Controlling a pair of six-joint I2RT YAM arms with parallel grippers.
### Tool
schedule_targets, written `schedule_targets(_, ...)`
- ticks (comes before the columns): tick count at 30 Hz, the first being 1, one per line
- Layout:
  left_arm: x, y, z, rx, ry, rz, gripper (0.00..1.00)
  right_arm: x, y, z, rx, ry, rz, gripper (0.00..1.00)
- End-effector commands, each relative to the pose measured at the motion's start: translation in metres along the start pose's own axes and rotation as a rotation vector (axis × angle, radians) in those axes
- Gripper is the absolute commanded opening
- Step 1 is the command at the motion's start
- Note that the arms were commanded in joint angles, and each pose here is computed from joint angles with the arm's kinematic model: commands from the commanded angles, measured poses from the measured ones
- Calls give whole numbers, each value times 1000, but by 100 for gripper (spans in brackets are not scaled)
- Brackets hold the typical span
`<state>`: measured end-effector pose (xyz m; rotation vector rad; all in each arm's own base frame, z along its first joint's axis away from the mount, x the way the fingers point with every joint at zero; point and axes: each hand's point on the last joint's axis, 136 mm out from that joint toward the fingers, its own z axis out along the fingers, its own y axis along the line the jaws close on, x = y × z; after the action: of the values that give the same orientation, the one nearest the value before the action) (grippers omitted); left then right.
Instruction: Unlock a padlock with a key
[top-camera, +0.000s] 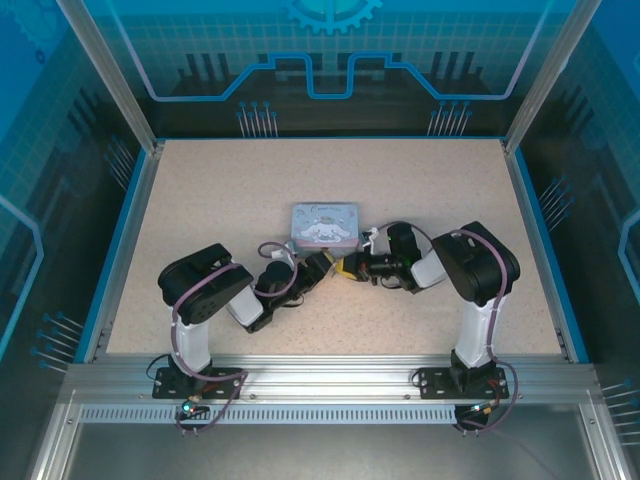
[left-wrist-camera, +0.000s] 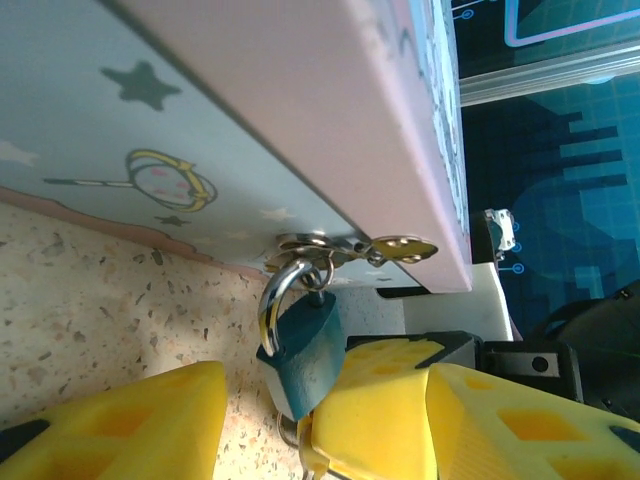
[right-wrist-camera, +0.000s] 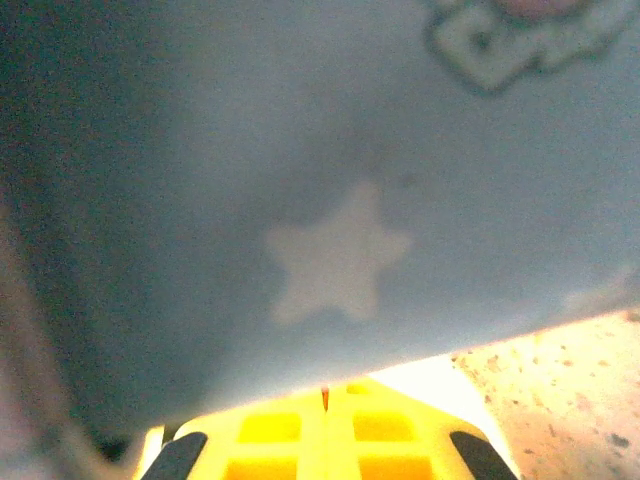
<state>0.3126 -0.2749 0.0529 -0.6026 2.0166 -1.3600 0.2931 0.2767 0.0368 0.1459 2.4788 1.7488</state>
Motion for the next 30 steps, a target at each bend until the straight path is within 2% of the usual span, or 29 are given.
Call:
schedule_targets(1, -1, 4, -2, -17, -19, -12, 53, 9, 8, 4, -9, 13, -12, 0)
schedule_targets(8, 0, 1, 1, -10, -15, -10, 44, 15, 10, 9, -9, 21, -7, 0)
schedule_targets(23, 0, -5, 3, -2, -15, 11, 16, 22, 12, 14, -14, 33, -7, 2)
schedule_targets(28, -1, -6, 1, -3, -22, 15, 9, 21, 17, 10, -23, 16, -40, 6)
schedule_targets(29, -2, -6, 0, -6, -24, 17, 8, 20, 18, 7, -21, 7, -56, 9)
schedule_targets(30, -2, -5, -1, -8, -25, 15, 7, 19, 19, 4, -13, -1, -68, 16)
